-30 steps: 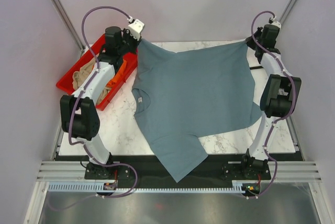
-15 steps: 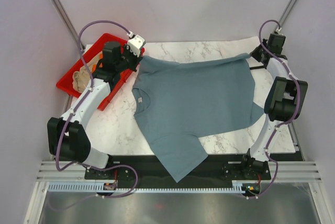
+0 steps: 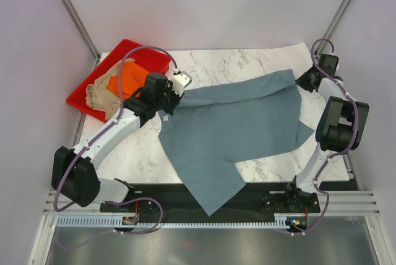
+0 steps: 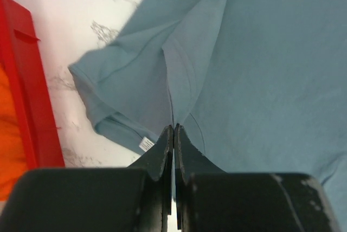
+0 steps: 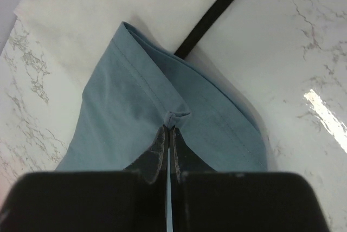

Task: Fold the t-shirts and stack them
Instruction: Fold the tshirt

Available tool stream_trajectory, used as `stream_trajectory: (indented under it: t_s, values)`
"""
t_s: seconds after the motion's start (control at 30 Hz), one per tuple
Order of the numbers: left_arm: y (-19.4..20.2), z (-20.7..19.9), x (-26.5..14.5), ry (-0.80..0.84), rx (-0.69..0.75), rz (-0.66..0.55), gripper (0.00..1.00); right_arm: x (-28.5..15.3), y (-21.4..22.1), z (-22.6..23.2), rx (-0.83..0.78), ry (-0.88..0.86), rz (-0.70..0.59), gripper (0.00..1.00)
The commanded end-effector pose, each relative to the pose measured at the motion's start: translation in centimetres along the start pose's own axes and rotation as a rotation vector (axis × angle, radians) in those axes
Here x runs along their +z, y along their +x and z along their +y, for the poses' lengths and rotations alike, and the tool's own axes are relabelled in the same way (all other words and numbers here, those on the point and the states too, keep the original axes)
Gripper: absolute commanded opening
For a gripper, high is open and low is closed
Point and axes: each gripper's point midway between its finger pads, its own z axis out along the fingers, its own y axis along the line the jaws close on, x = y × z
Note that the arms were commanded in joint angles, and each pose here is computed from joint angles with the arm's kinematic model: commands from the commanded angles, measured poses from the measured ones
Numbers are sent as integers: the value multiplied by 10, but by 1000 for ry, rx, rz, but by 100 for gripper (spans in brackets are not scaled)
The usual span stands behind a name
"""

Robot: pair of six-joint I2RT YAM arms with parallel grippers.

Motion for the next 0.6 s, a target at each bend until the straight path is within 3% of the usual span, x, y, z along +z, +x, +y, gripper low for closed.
stream_trajectory:
  t_s: [0.0, 0.27, 0.57]
  values:
    - [29, -6, -9, -65, -43, 115, 2, -26, -16, 4, 37, 12, -73, 0]
    - [53, -16, -16, -82, -78, 180, 2, -23, -11, -11, 14, 52, -70, 0]
    - [37, -17, -42, -98, -100, 161, 2, -26, -12, -12, 1, 63, -69, 0]
